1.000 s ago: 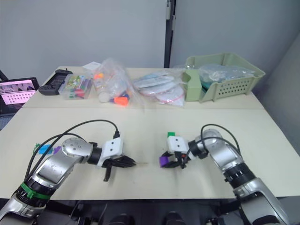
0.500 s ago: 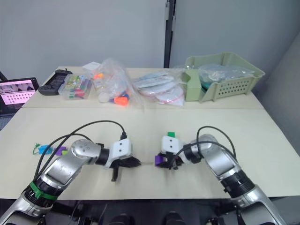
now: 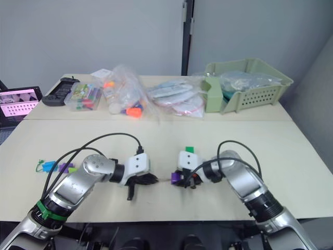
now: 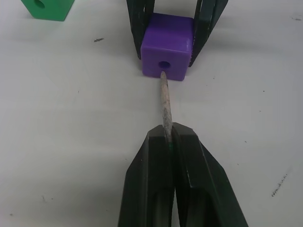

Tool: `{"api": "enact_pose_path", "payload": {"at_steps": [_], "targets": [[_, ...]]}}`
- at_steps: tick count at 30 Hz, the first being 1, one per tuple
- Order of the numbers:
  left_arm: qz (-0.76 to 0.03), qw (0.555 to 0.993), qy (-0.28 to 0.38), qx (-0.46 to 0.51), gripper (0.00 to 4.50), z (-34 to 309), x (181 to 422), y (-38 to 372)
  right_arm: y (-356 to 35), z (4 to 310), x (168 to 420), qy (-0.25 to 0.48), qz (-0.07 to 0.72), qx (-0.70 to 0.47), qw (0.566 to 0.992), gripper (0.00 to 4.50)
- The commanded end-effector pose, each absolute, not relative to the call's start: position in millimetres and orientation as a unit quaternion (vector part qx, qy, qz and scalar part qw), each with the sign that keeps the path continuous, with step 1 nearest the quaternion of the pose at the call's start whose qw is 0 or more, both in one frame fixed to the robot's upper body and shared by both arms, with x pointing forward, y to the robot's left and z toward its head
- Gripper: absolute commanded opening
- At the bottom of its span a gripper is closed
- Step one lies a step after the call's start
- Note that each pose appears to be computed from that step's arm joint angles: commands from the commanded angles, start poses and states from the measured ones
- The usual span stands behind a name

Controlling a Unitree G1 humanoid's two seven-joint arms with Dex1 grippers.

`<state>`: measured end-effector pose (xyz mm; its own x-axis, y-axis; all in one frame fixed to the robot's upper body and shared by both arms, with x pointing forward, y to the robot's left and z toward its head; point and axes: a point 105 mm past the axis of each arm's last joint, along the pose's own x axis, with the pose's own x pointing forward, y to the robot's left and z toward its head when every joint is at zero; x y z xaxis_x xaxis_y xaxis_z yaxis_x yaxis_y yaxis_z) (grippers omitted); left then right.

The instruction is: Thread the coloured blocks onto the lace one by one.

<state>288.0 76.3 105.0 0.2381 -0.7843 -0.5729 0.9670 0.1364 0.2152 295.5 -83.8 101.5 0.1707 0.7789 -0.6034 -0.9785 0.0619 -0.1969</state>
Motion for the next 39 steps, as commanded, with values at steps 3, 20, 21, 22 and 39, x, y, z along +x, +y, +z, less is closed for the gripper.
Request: {"api": "enact_pose_path", "payload": {"at_steps": [3, 20, 21, 22, 39], "targets": [[-0.610, 0.726, 0.131, 0.290, 0.00, 120, 288, 62, -75, 108, 288, 0.155, 0.631, -0.289, 0.704, 1.18], [-0.647, 0.698, 0.115, 0.284, 0.00, 123, 284, 35, -69, 109, 288, 0.160, 0.608, -0.278, 0.726, 1.18], [-0.648, 0.698, 0.115, 0.282, 0.00, 123, 283, 34, -68, 109, 288, 0.160, 0.607, -0.276, 0.727, 1.18], [-0.649, 0.698, 0.115, 0.279, 0.00, 124, 283, 32, -68, 109, 288, 0.160, 0.607, -0.274, 0.729, 1.18], [-0.688, 0.678, 0.108, 0.236, 0.00, 113, 278, 20, -61, 98, 277, 0.173, 0.618, -0.270, 0.718, 1.18]]}}
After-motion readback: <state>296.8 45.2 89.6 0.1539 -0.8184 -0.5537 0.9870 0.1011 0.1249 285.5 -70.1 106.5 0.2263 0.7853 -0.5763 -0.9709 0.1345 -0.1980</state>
